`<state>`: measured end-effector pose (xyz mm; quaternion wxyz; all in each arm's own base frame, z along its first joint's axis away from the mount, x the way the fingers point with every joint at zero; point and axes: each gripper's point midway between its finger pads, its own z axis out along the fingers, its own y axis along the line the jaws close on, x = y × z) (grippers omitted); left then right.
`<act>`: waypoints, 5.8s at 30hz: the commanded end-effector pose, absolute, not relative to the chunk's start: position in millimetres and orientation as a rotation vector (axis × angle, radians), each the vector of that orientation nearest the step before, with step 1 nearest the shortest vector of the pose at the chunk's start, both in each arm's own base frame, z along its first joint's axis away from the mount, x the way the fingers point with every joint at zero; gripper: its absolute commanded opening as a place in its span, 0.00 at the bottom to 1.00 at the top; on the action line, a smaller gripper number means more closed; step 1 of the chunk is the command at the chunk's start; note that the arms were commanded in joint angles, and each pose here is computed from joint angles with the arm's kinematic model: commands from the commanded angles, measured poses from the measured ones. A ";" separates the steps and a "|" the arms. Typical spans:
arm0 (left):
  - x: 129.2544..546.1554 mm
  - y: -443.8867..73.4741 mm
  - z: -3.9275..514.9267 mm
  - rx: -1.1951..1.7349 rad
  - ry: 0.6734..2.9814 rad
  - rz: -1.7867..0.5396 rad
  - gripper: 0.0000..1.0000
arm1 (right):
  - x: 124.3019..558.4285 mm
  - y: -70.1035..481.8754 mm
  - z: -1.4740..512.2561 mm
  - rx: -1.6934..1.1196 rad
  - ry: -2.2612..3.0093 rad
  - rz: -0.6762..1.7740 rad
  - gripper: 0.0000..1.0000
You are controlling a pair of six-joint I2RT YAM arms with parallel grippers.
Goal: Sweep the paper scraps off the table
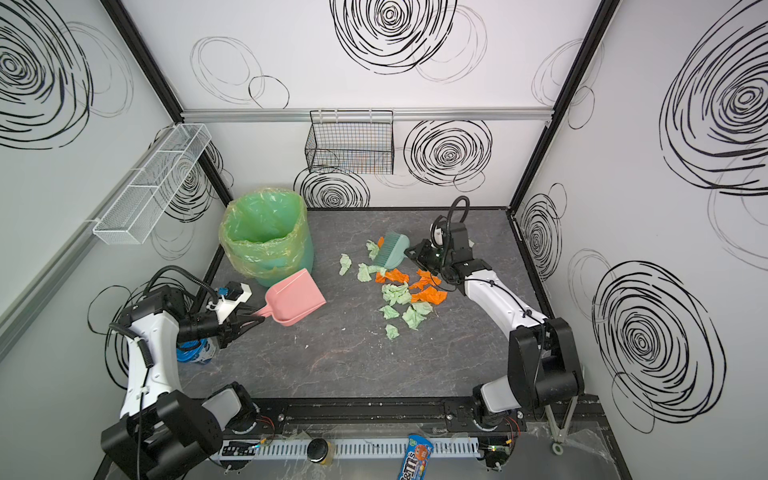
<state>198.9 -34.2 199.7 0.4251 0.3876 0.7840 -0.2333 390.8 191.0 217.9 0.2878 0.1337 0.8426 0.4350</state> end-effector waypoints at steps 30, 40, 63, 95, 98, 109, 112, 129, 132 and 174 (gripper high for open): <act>196.1 -39.5 208.9 0.955 1.938 -0.605 0.00 | 538.8 228.3 215.4 0.586 1.998 1.535 0.00; 194.5 -38.8 205.5 0.965 1.944 -0.597 0.00 | 558.2 261.4 156.7 0.729 2.091 1.483 0.00; 196.3 -39.6 203.3 0.952 1.942 -0.632 0.00 | 425.6 172.2 78.2 0.657 2.419 1.239 0.00; 224.7 -105.0 115.6 1.400 2.094 -0.371 0.00 | 414.2 -16.0 241.6 0.213 2.353 -0.368 0.00; 233.4 -117.3 107.0 1.426 2.113 -0.376 0.00 | 399.6 -25.9 220.2 0.206 2.420 -0.516 0.00; 270.8 -142.4 77.7 1.513 2.137 -0.262 0.00 | 347.2 -2.9 141.6 0.116 2.671 -0.794 0.00; 274.7 -150.5 74.5 1.519 2.132 -0.255 0.00 | 343.1 18.0 130.2 0.062 2.711 -0.751 0.00; 280.0 -186.4 61.3 1.605 2.060 -0.149 0.00 | 314.7 140.1 123.5 -0.160 2.758 -0.383 0.00; 280.1 -192.7 59.8 1.616 2.054 -0.154 0.00 | 311.3 156.7 123.5 -0.190 2.761 -0.334 0.00; 277.9 -199.9 60.9 1.495 2.095 -0.314 0.00 | 330.2 186.4 253.5 -0.202 2.409 -0.093 0.00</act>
